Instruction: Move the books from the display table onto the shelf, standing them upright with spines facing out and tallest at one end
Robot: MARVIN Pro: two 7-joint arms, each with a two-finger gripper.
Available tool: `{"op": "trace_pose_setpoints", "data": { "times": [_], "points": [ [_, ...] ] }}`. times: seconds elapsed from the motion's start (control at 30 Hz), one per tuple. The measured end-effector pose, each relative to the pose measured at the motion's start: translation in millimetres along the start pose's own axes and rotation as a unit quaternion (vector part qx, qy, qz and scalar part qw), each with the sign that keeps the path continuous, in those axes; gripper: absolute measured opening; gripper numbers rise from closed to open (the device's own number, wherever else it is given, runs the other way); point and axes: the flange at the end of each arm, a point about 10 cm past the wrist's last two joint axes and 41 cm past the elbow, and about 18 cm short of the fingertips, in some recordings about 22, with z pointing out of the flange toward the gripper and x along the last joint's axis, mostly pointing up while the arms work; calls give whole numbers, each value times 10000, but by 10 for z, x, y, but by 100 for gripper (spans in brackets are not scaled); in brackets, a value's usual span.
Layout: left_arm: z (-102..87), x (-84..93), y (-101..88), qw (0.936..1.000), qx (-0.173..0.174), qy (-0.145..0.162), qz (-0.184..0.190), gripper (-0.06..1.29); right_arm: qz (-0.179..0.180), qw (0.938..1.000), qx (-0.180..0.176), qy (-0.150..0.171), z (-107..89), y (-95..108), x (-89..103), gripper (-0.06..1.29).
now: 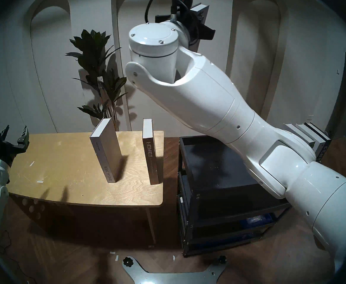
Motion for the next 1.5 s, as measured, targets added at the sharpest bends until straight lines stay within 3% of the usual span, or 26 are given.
{"op": "trace_pose_setpoints", "data": {
  "times": [0.2,0.47,0.77,1.2,1.5],
  "points": [
    [0,-1,0,10000,0,-1,0,123,-282,9991,164,-288,132,229,3,33],
    [0,-1,1,10000,0,-1,-1,123,-696,9913,868,-701,188,454,-32,33],
    [0,-1,1,10000,0,0,-1,123,-996,9760,1570,-1132,228,777,-10,33],
    [1,0,0,10000,2,1,-2,123,-1337,9527,2241,-1556,234,1368,89,33],
    [2,2,0,10000,3,4,-1,123,-1402,9570,2064,-1481,169,1853,169,33]
  ]
}}
